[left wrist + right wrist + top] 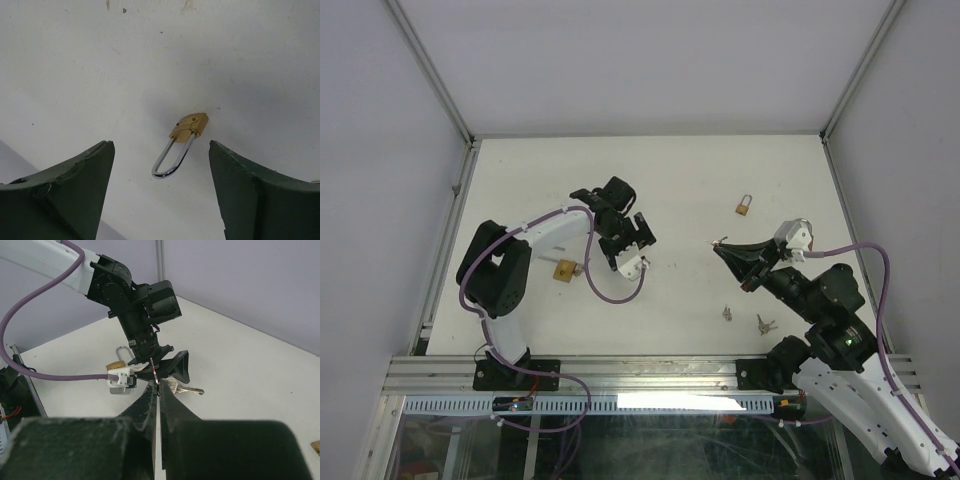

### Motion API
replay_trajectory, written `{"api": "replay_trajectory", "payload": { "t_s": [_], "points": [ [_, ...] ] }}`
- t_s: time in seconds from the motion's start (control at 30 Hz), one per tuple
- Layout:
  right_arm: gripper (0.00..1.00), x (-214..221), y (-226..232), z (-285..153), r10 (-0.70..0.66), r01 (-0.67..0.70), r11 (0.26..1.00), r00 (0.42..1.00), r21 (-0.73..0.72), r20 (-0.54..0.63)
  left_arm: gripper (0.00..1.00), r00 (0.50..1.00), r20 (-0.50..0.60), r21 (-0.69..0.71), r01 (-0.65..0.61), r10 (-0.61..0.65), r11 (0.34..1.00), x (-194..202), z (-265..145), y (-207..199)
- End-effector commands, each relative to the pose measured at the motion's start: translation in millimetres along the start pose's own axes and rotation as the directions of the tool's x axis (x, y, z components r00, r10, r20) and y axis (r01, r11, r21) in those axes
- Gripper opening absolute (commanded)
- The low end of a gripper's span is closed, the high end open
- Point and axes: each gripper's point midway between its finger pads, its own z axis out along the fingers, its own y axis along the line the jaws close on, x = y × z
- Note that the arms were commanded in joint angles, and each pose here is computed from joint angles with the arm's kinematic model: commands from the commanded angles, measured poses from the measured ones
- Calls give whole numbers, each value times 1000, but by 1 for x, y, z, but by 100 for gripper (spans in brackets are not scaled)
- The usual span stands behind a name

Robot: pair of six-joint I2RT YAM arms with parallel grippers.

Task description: Unlock with the key

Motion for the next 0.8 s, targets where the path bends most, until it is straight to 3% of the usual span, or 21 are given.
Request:
{"api": "replay_trajectory", "payload": {
  "t_s": [0.0, 0.27, 0.43, 0.6, 0.77],
  "points": [
    [0, -21, 3, -2, -7, 7, 1000, 999, -10, 49, 77, 795, -36, -45, -607, 606, 793, -8, 2, 40],
    [0, -20, 3, -2, -7, 7, 1000, 999, -9, 47, 57, 796, -22, -32, -605, 605, 795, -9, 7, 35],
    [0, -21, 2, -4, -9, 9, 1000, 999, -3, 51, 53, 798, -22, -13, -603, 603, 798, -9, 7, 30],
    [0, -22, 3, -4, -9, 9, 1000, 999, -6, 53, 35, 796, -15, 3, -606, 606, 796, -12, 11, 25],
    [0, -23, 4, -5, -9, 10, 1000, 998, -11, 59, 32, 794, -19, 18, -607, 608, 794, -11, 11, 25]
  ]
}}
